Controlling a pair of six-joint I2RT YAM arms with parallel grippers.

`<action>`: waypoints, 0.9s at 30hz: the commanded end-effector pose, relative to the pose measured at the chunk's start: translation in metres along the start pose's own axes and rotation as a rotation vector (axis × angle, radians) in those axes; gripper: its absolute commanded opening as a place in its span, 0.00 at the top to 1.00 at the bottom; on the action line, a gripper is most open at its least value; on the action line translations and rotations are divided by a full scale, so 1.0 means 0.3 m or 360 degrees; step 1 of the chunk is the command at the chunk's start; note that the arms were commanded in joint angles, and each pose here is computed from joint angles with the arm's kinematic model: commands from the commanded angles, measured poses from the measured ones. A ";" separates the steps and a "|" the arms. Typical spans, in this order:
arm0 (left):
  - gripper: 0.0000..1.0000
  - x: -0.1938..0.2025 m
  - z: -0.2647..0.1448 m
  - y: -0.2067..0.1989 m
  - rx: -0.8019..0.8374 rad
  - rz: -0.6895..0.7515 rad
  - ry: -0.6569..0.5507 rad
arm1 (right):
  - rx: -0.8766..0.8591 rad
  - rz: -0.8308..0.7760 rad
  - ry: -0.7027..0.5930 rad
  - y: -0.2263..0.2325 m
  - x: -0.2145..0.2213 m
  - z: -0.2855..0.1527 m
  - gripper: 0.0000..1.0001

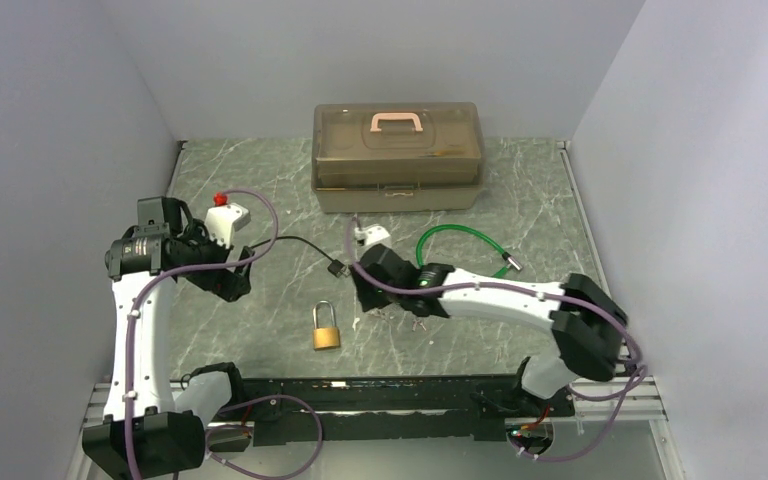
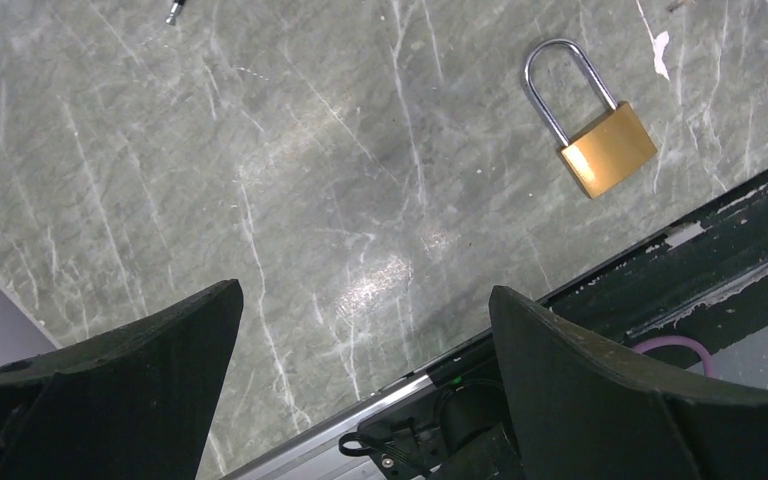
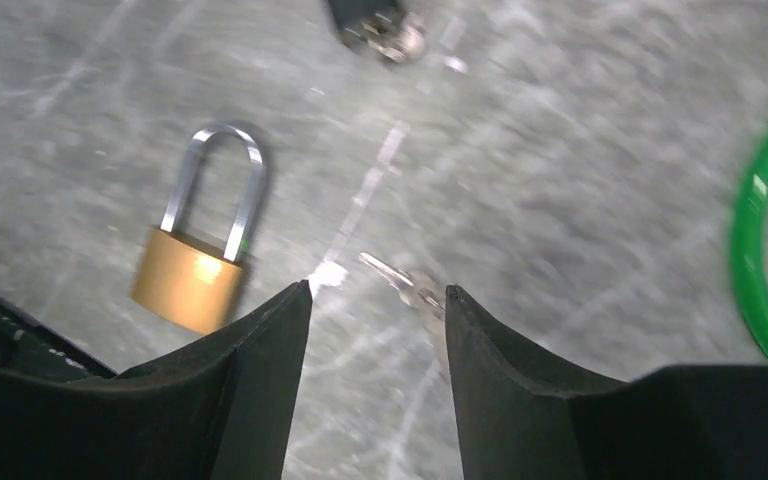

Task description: Unlock with the key

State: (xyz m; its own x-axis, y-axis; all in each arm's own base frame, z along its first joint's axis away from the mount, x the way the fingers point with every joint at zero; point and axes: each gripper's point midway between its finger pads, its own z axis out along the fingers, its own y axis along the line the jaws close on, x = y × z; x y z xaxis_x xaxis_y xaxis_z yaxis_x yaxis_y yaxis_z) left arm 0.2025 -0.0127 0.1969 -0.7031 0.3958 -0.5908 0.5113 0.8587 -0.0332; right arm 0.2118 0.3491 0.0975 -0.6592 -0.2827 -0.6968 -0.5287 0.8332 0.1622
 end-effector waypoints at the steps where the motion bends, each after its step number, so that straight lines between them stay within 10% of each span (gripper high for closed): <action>1: 0.01 0.008 0.010 -0.045 0.0078 0.0066 -0.0008 | 0.0157 0.0177 0.0095 -0.151 0.109 -0.080 0.46; 27: 0.01 0.010 0.030 -0.104 0.0137 0.0119 0.0011 | 0.0003 -0.0143 0.0247 -0.098 0.213 0.106 0.48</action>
State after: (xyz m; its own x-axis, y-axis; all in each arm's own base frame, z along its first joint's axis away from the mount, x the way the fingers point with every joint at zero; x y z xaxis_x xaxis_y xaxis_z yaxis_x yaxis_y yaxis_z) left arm 0.1896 -0.0379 0.1831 -0.6761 0.4741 -0.5641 0.6059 0.7933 -0.0595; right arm 0.1871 0.3033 0.0196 -0.7236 -0.4235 -0.5450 -0.5642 0.8178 0.1136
